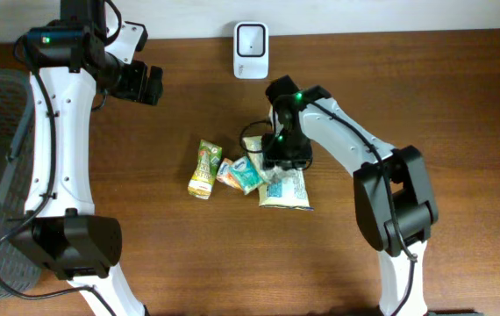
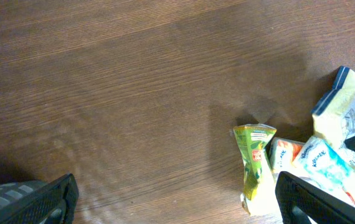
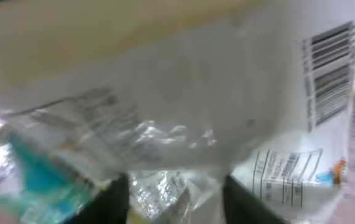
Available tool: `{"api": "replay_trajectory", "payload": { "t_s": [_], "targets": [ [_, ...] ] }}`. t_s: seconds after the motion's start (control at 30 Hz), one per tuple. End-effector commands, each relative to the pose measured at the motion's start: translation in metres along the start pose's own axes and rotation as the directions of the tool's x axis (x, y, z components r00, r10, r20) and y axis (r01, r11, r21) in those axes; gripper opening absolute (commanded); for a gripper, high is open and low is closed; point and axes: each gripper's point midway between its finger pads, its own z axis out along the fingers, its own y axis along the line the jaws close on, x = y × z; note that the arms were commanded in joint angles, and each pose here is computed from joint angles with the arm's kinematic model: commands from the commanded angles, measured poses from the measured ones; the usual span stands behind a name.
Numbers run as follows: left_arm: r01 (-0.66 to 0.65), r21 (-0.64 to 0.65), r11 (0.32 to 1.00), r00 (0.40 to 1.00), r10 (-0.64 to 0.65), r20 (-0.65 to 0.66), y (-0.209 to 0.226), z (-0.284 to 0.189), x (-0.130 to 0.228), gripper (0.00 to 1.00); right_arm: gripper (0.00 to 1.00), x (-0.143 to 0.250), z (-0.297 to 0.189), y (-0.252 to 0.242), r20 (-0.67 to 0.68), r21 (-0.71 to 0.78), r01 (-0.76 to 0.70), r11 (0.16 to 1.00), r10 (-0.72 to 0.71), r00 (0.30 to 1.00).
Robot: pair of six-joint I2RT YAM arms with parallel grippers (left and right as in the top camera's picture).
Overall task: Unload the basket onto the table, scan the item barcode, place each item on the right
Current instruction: 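Grasp the yellow bag with the right gripper and lift it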
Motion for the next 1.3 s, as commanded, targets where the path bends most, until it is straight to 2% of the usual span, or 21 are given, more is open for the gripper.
{"api": "replay_trajectory", "payload": {
  "t_s": [0.0, 0.13, 0.23, 0.33, 0.4, 0.47, 0.57, 0.63, 0.7, 0.77, 0.8, 0.83, 0.87, 1.0, 1.03, 1.07, 1.13, 1.2, 1.27],
  "targets": [
    [-0.015, 0.002, 1.000, 1.000, 0.015, 0.022, 0.002, -0.006, -0.003, 0.99, 0.53, -0.008, -0.045, 0.034, 0.071, -0.153, 0.121, 0.981, -0.112, 0.991],
    [-0.015, 0.002, 1.000, 1.000, 0.015, 0.022, 0.002, -0.006, -0.003, 0.99, 0.50, 0.052, -0.002, 0.059, -0.127, -0.141, 0.157, 0.977, -0.175, 0.976],
    [-0.015, 0.002, 1.000, 1.000, 0.015, 0.022, 0.002, -0.006, -0.003, 0.99, 0.50, 0.089, 0.013, 0.056, -0.244, -0.091, 0.162, 0.983, -0.179, 0.953],
    [-0.015, 0.002, 1.000, 1.000, 0.015, 0.022, 0.002, -0.006, -0.003, 0.99, 0.50, 0.095, 0.007, -0.001, -0.292, 0.170, 0.171, 0.971, -0.116, 0.949],
    [-0.015, 0.002, 1.000, 1.000, 0.015, 0.022, 0.002, -0.006, -0.003, 0.99, 0.50, 0.079, -0.008, -0.051, -0.258, 0.346, 0.147, 0.927, -0.057, 0.965],
    [-0.016, 0.002, 1.000, 1.000, 0.016, 0.023, 0.002, -0.006, -0.003, 0.99, 0.50, 0.065, -0.021, -0.090, -0.211, 0.416, 0.069, 0.907, 0.022, 0.977],
    [-0.016, 0.002, 1.000, 1.000, 0.015, 0.022, 0.002, -0.006, -0.003, 0.99, 0.50, 0.040, -0.047, -0.124, -0.124, 0.379, -0.038, 0.924, 0.091, 0.988],
    [-0.016, 0.002, 1.000, 1.000, 0.015, 0.022, 0.002, -0.006, -0.003, 0.99, 0.50, 0.024, -0.071, -0.091, -0.063, 0.203, 0.043, 0.978, -0.031, 0.998],
    [-0.015, 0.002, 1.000, 1.000, 0.015, 0.022, 0.002, -0.006, -0.003, 0.99, 0.49, 0.006, -0.115, -0.063, 0.083, 0.164, 0.094, 0.982, -0.109, 0.991],
    [-0.015, 0.002, 1.000, 1.000, 0.015, 0.022, 0.002, -0.006, -0.003, 0.99, 0.39, -0.013, -0.134, -0.053, 0.192, 0.160, 0.114, 0.980, -0.145, 0.971],
    [-0.016, 0.002, 1.000, 1.000, 0.015, 0.022, 0.002, -0.006, -0.003, 0.99, 0.28, -0.028, -0.120, -0.056, 0.222, 0.166, 0.120, 0.979, -0.155, 0.963],
    [-0.016, 0.002, 1.000, 1.000, 0.015, 0.022, 0.002, -0.006, -0.003, 0.99, 0.24, -0.030, -0.099, -0.062, 0.197, 0.165, 0.117, 0.979, -0.149, 0.969],
    [-0.015, 0.002, 1.000, 1.000, 0.015, 0.022, 0.002, -0.006, -0.003, 0.99, 0.23, -0.024, -0.082, -0.068, 0.155, 0.164, 0.111, 0.980, -0.137, 0.978],
    [-0.015, 0.002, 1.000, 1.000, 0.015, 0.022, 0.002, -0.006, -0.003, 0.99, 0.24, 0.016, -0.010, -0.098, 0.004, 0.174, 0.087, 0.981, -0.089, 0.996],
    [-0.016, 0.002, 1.000, 1.000, 0.015, 0.022, 0.002, -0.006, -0.003, 0.99, 0.29, 0.032, 0.001, -0.110, -0.040, 0.182, 0.066, 0.981, -0.059, 0.997],
    [-0.016, 0.002, 1.000, 1.000, 0.015, 0.022, 0.002, -0.006, -0.003, 0.99, 0.30, 0.039, 0.005, -0.119, -0.057, 0.182, 0.044, 0.982, -0.035, 0.998],
    [-0.016, 0.002, 1.000, 1.000, 0.015, 0.022, 0.002, -0.006, -0.003, 0.99, 0.32, 0.042, 0.006, -0.135, -0.057, 0.180, 0.000, 0.984, 0.010, 0.998],
    [-0.016, 0.002, 1.000, 1.000, 0.015, 0.022, 0.002, -0.006, -0.003, 0.99, 0.47, 0.025, -0.015, -0.133, -0.007, 0.128, -0.004, 0.992, 0.005, 1.000],
    [-0.016, 0.002, 1.000, 1.000, 0.015, 0.022, 0.002, -0.006, -0.003, 0.99, 0.52, 0.005, -0.051, -0.111, 0.060, 0.055, 0.037, 0.998, -0.040, 0.997]
  ]
}}
